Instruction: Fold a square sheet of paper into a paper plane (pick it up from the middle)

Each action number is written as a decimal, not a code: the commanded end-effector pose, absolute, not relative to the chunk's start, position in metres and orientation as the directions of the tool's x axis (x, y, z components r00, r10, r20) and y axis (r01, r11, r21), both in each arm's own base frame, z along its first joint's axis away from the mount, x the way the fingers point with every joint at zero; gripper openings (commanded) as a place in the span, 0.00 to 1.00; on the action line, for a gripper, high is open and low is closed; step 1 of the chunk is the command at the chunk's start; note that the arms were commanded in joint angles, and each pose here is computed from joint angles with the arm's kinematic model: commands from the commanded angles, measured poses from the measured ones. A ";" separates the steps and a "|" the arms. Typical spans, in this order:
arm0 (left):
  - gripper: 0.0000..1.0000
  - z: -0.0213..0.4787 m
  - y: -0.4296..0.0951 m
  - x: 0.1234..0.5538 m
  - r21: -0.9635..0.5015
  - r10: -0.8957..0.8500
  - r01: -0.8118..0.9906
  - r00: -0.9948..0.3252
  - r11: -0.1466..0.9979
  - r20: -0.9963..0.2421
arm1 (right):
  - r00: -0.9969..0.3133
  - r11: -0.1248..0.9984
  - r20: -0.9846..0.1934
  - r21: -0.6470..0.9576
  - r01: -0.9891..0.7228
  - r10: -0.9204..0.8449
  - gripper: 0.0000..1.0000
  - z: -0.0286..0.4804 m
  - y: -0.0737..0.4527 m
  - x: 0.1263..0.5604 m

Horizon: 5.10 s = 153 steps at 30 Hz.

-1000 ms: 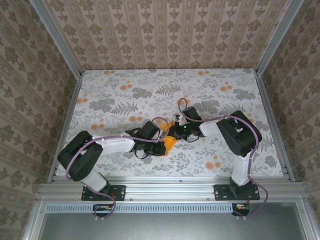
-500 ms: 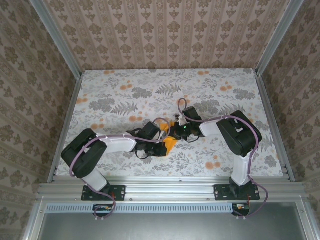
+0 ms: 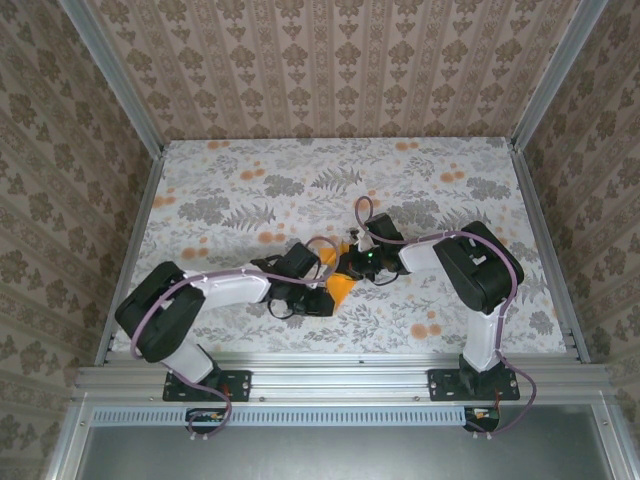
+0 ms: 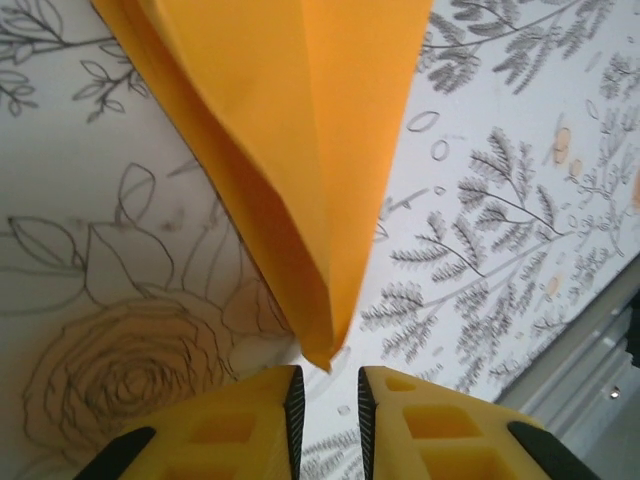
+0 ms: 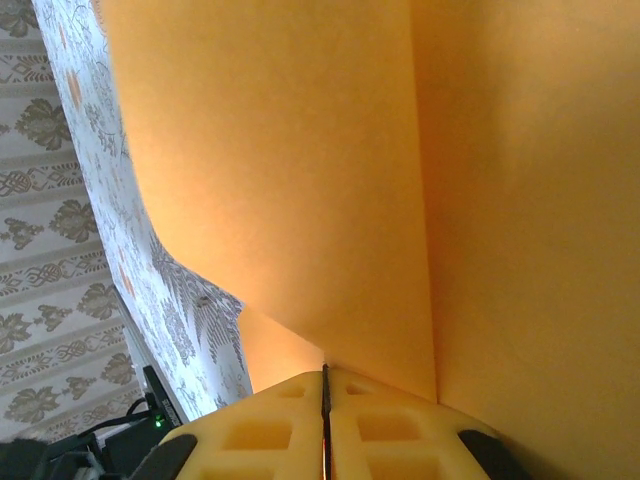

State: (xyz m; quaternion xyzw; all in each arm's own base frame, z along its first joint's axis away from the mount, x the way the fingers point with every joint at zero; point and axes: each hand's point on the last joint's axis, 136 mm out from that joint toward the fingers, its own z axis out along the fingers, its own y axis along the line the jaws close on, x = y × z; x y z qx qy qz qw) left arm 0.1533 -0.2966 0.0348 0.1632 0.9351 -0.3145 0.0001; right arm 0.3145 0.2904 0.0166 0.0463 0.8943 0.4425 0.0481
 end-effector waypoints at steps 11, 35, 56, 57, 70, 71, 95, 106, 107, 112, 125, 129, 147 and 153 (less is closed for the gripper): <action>0.22 0.083 -0.323 0.181 -0.645 0.318 0.364 -0.928 0.672 -0.192 | -0.990 0.670 0.034 0.733 0.119 0.139 0.12 -0.008 0.275 0.297; 0.15 0.014 -0.308 0.171 -0.579 0.363 0.346 -0.927 0.738 -0.092 | -0.989 0.664 0.045 0.737 0.127 0.139 0.12 -0.009 0.277 0.299; 0.13 -0.018 -0.267 0.142 -0.495 0.384 0.337 -0.923 0.801 -0.007 | -0.983 0.680 0.005 0.722 0.130 0.183 0.13 -0.002 0.268 0.322; 0.13 -0.019 -0.265 0.140 -0.493 0.386 0.337 -0.923 0.802 -0.004 | -0.983 0.681 0.000 0.721 0.129 0.186 0.13 -0.001 0.267 0.324; 0.10 -0.028 -0.252 0.129 -0.476 0.404 0.346 -0.914 0.809 0.022 | -0.966 0.703 -0.037 0.693 0.159 0.254 0.13 0.000 0.256 0.359; 0.10 -0.028 -0.251 0.128 -0.475 0.406 0.347 -0.914 0.809 0.023 | -0.965 0.705 -0.039 0.690 0.161 0.258 0.13 0.000 0.255 0.362; 0.10 -0.029 -0.247 0.121 -0.478 0.424 0.355 -0.905 0.804 0.042 | -0.944 0.761 -0.083 0.616 0.204 0.320 0.13 -0.006 0.212 0.419; 0.11 -0.025 -0.255 0.128 -0.493 0.419 0.357 -0.908 0.793 0.017 | -0.948 0.728 -0.149 0.677 0.111 0.282 0.15 0.046 0.215 0.404; 0.12 -0.023 -0.256 0.129 -0.499 0.418 0.357 -0.908 0.790 0.012 | -0.949 0.717 -0.148 0.689 0.103 0.278 0.15 0.051 0.217 0.398; 0.14 -0.013 -0.268 0.137 -0.532 0.410 0.358 -0.912 0.767 -0.022 | -0.969 0.680 -0.129 0.732 0.050 0.209 0.20 0.072 0.239 0.351; 0.15 0.003 -0.289 0.152 -0.577 0.388 0.360 -0.918 0.733 -0.080 | -0.988 0.630 -0.032 0.773 0.072 0.153 0.20 0.039 0.284 0.307; 0.15 0.000 -0.289 0.152 -0.576 0.395 0.362 -0.916 0.733 -0.073 | -0.988 0.690 -0.025 0.719 0.087 0.151 0.19 0.019 0.276 0.309; 0.15 0.009 -0.290 0.144 -0.591 0.403 0.366 -0.912 0.719 -0.074 | -0.972 0.793 -0.112 0.601 0.099 0.206 0.20 0.017 0.230 0.350; 0.16 0.013 -0.296 0.147 -0.596 0.408 0.372 -0.909 0.711 -0.081 | -0.967 0.774 -0.144 0.629 0.076 0.212 0.21 0.042 0.227 0.348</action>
